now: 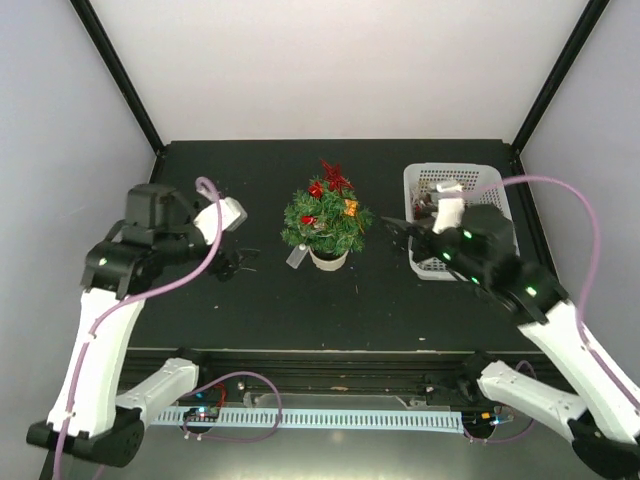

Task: Decorate the small christmas tree

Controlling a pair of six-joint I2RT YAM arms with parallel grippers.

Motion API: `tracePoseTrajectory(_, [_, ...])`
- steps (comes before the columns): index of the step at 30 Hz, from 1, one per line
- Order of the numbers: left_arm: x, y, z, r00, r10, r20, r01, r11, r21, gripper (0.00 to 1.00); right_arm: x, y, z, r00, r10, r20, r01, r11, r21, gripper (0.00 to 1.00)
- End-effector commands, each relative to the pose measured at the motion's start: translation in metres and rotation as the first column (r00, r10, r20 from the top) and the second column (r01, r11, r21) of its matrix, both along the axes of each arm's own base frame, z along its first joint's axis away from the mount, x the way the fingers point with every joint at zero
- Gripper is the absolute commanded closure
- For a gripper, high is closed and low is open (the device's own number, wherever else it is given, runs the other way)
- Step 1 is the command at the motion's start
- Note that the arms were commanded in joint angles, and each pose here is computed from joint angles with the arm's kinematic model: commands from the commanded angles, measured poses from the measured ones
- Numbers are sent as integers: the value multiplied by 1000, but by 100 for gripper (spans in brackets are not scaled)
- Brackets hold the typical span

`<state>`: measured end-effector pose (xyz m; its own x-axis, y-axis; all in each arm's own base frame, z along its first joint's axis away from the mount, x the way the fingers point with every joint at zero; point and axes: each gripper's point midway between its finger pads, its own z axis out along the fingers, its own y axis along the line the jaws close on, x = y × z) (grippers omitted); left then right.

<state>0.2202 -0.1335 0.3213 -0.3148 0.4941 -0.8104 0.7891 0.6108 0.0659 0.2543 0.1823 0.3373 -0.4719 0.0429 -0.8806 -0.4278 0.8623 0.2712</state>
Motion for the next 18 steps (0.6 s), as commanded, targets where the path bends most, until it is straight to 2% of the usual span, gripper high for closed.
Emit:
tracePoseTrajectory(1, [-47, 15, 31, 998, -9, 56, 8, 1000, 22, 1, -60, -21, 40, 985, 141, 99, -143, 990, 18, 0])
tracePoseTrajectory(3, [-65, 17, 34, 999, -19, 44, 18, 1000, 22, 1, -76, -37, 48, 985, 129, 111, -132, 991, 15, 0])
tracePoseTrajectory(10, [-125, 16, 42, 989, -73, 129, 79, 996, -41, 1, -131, -74, 49, 982, 150, 111, -154, 987, 32, 0])
tracePoseTrajectory(13, [-137, 18, 38, 988, -64, 138, 72, 996, -53, 1, -151, -77, 45, 973, 198, 121, -207, 977, 61, 0])
tracePoseTrajectory(18, [-149, 21, 25, 987, -52, 151, 60, 997, -55, 1, -164, -87, 36, 973, 199, 121, -208, 976, 64, 0])
